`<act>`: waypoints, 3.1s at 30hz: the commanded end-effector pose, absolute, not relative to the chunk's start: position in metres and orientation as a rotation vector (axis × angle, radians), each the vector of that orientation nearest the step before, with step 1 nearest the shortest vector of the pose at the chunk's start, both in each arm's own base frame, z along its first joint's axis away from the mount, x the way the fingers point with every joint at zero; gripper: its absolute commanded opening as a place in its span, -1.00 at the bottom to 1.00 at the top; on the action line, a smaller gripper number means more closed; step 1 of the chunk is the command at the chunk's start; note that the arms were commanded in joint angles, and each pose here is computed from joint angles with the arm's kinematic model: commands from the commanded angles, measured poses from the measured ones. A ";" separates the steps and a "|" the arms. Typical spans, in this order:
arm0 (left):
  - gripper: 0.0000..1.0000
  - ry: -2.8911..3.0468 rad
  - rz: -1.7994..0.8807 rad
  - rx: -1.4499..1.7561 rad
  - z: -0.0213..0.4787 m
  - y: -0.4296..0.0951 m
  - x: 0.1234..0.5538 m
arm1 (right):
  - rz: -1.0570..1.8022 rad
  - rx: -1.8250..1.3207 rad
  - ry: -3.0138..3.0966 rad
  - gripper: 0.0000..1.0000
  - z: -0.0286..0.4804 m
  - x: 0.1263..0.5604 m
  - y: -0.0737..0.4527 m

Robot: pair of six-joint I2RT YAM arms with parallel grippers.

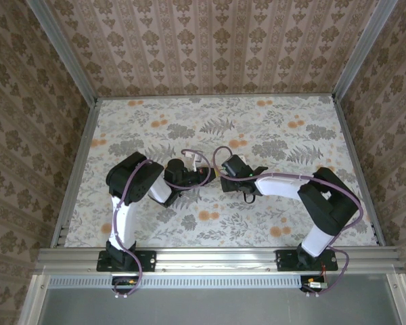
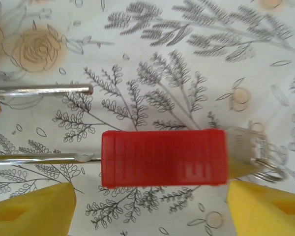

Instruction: Unlock with the key

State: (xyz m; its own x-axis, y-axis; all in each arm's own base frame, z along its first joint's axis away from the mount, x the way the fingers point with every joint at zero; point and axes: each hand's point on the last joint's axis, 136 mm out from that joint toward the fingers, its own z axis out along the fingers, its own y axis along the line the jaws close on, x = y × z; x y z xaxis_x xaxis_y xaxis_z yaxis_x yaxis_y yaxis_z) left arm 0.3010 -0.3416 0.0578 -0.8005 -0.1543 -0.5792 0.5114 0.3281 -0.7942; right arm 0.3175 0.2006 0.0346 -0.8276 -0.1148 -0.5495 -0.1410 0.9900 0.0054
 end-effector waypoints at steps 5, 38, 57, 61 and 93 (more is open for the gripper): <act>-0.87 2.095 -1.488 0.251 0.039 -0.335 0.304 | 0.051 -0.173 2.444 0.63 0.079 0.328 0.197; -0.81 2.069 -1.506 0.268 0.049 -0.339 0.306 | 0.132 -0.130 2.590 -0.11 0.035 0.340 0.199; -0.67 2.087 -1.450 0.298 0.040 -0.338 0.291 | 0.068 -0.325 2.763 -0.23 0.052 0.310 0.198; -0.67 2.096 -1.439 0.312 0.035 -0.340 0.286 | 0.006 -0.367 2.869 -0.24 0.040 0.291 0.190; -0.47 2.261 -1.066 0.763 0.055 -0.313 0.199 | -0.091 -0.377 2.925 -0.25 0.021 0.253 0.171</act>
